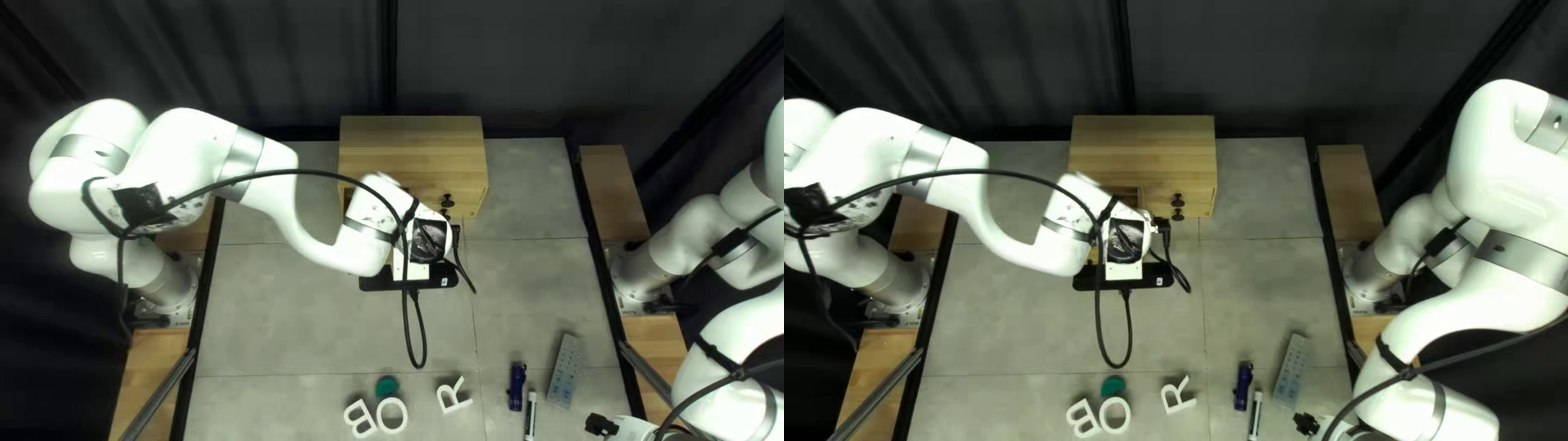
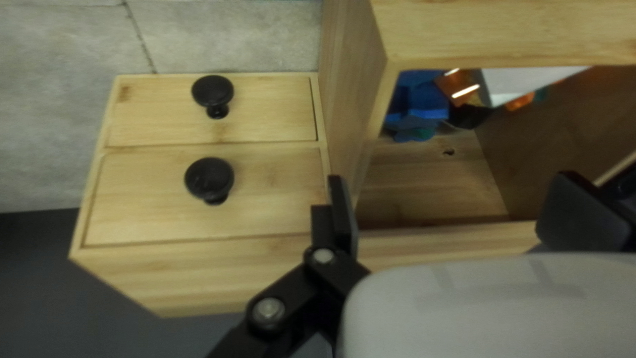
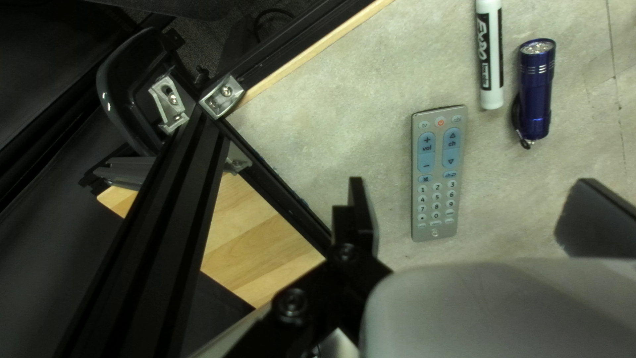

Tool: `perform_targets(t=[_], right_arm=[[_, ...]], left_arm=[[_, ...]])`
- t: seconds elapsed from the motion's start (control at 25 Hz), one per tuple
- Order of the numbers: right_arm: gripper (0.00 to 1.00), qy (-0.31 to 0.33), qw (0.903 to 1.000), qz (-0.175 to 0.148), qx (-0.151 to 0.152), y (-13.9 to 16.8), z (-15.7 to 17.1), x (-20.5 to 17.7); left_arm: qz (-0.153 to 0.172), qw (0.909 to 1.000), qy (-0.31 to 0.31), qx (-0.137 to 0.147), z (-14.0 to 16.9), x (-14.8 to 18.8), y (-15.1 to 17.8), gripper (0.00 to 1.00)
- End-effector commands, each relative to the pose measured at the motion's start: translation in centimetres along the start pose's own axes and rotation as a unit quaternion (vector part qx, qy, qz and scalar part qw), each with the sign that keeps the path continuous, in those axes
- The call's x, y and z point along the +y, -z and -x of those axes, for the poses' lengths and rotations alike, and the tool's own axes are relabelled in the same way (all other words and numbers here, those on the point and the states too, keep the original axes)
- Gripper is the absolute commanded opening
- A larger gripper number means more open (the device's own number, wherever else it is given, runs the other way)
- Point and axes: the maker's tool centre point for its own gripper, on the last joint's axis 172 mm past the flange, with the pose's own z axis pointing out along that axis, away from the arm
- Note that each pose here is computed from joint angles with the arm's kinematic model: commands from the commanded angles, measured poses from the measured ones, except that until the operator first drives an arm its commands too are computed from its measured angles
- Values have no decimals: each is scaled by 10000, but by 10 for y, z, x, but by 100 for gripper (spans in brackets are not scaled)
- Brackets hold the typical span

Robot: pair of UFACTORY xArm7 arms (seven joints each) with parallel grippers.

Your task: Open drawers and place objects into drawer and close

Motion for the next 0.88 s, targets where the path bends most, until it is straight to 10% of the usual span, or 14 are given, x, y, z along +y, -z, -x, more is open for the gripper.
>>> perform_targets(t=[0.04,0.88], right_arm=[[100,0,10000,0,0,0,0,0],[100,0,10000,0,0,0,0,0]], left_arm=[[-58,10000,26,25,-5,9,12,100],[-413,9990,-16,149,-118,42,33,100]])
